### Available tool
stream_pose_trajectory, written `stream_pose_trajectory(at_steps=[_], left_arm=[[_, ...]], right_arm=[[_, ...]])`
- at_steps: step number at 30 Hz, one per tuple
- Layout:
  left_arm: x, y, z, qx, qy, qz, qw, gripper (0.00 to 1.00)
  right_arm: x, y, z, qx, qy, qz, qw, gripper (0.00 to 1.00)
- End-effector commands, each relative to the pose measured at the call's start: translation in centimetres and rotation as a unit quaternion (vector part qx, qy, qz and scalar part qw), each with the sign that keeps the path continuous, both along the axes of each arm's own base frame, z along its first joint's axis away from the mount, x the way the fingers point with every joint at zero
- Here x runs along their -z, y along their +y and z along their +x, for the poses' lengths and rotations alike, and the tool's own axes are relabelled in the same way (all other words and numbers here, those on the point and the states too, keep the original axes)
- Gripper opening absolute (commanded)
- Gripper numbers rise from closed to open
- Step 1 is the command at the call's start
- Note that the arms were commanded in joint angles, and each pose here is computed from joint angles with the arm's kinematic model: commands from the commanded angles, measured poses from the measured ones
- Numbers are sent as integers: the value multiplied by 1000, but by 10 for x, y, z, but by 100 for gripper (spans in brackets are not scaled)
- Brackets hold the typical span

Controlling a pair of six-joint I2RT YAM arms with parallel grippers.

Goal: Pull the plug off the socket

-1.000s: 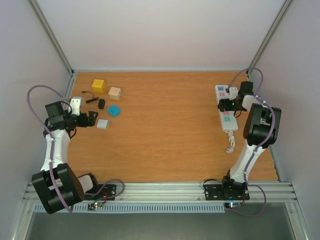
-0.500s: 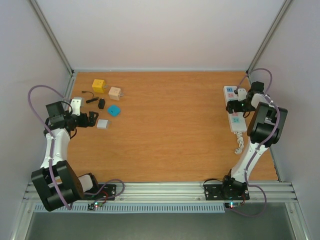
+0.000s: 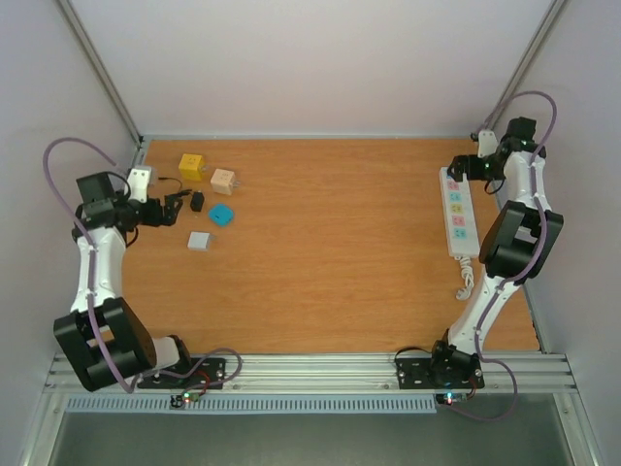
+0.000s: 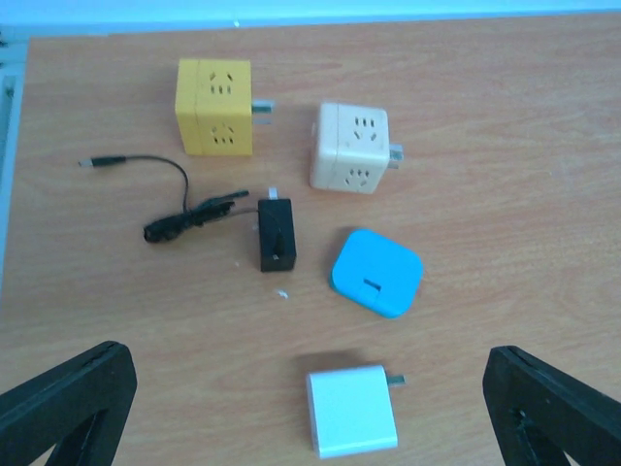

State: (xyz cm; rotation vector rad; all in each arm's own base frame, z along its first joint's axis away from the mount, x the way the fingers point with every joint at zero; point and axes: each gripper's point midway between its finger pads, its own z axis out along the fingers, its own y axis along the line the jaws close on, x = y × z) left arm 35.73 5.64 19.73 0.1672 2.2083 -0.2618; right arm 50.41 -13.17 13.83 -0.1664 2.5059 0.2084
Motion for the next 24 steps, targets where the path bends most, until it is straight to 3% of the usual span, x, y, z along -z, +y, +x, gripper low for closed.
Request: stream_pose_trajectory(at_steps=[1,6,14,18,24], left_arm=[[-19,3,19,14,11,9,1000,100],[-42,-4,40,27,10,5,1000,100],[-67,-45,50,64,-37,1,997,100],[-59,-72,43,87,-44,-2,995,100],[-20,-97,28,96,-19,11,995,100]], right_arm=[[-56,50,1,-27,-18,60,998,99],[-110,123,0,-69,-54,114,990,98],[-152,249,-36,-130,-91,224,962,98],[-148,293,-60,-151,-99,275,944,98],[-123,308,-91,-151,-106,321,929,98]])
